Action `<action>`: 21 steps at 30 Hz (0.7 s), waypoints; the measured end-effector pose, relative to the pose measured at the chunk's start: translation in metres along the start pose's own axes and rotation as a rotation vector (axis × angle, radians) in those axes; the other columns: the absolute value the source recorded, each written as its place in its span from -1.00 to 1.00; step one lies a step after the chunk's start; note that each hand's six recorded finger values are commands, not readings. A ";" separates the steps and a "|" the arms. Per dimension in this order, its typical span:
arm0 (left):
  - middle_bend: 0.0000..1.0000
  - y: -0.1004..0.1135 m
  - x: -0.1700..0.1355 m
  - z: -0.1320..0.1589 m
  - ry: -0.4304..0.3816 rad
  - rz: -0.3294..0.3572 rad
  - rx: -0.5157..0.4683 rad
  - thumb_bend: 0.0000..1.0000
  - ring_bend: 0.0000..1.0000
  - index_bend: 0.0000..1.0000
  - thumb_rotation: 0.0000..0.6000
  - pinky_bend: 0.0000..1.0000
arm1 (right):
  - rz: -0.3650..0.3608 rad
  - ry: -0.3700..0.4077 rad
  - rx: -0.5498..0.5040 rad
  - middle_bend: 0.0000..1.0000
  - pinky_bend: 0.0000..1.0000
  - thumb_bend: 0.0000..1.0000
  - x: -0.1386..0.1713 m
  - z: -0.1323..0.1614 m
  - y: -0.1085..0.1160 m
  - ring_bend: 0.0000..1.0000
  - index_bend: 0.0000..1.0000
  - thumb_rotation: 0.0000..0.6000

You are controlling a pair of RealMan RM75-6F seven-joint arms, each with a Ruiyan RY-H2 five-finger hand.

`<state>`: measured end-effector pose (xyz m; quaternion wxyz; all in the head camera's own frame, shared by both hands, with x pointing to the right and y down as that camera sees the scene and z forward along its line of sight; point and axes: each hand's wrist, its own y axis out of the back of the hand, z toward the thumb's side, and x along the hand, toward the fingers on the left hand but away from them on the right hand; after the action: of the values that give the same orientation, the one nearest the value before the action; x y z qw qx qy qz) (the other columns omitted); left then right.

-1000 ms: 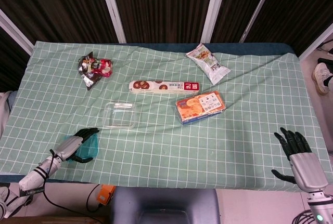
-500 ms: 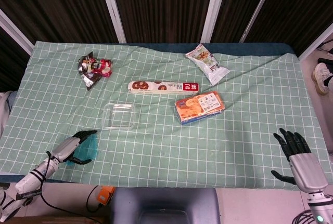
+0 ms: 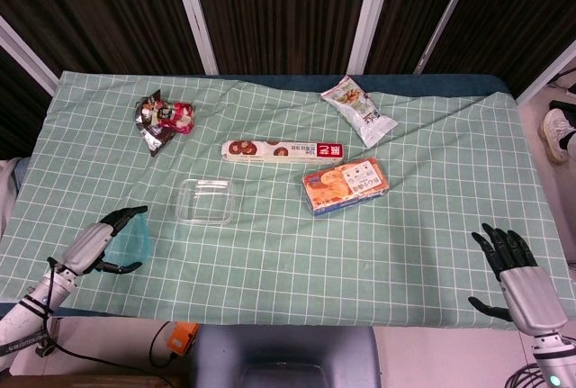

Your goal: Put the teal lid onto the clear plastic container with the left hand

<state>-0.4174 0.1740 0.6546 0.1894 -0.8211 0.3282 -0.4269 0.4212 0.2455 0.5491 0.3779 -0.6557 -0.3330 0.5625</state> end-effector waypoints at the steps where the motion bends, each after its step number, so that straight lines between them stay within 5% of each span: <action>1: -0.61 0.005 0.000 0.005 -0.005 0.011 -0.001 -0.53 0.31 -1.00 1.00 0.71 | 0.001 0.000 0.001 -1.00 -1.00 -0.63 0.000 0.000 0.000 -1.00 -1.00 1.00; 11: -0.49 0.031 0.044 0.067 -0.083 0.039 0.155 -0.50 0.32 -1.00 1.00 0.69 | 0.016 0.005 0.002 -1.00 -1.00 -0.63 -0.002 0.001 -0.002 -1.00 -1.00 1.00; 21: -0.49 0.000 0.125 0.118 -0.141 -0.137 0.441 -0.48 0.31 -1.00 1.00 0.62 | 0.028 -0.015 -0.012 -1.00 -1.00 -0.63 -0.007 -0.007 0.000 -1.00 -1.00 1.00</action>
<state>-0.2677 0.0902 0.6604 0.3573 -0.8079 0.1566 -0.4417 0.4272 0.2386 0.5530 0.3633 -0.6582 -0.3302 0.5708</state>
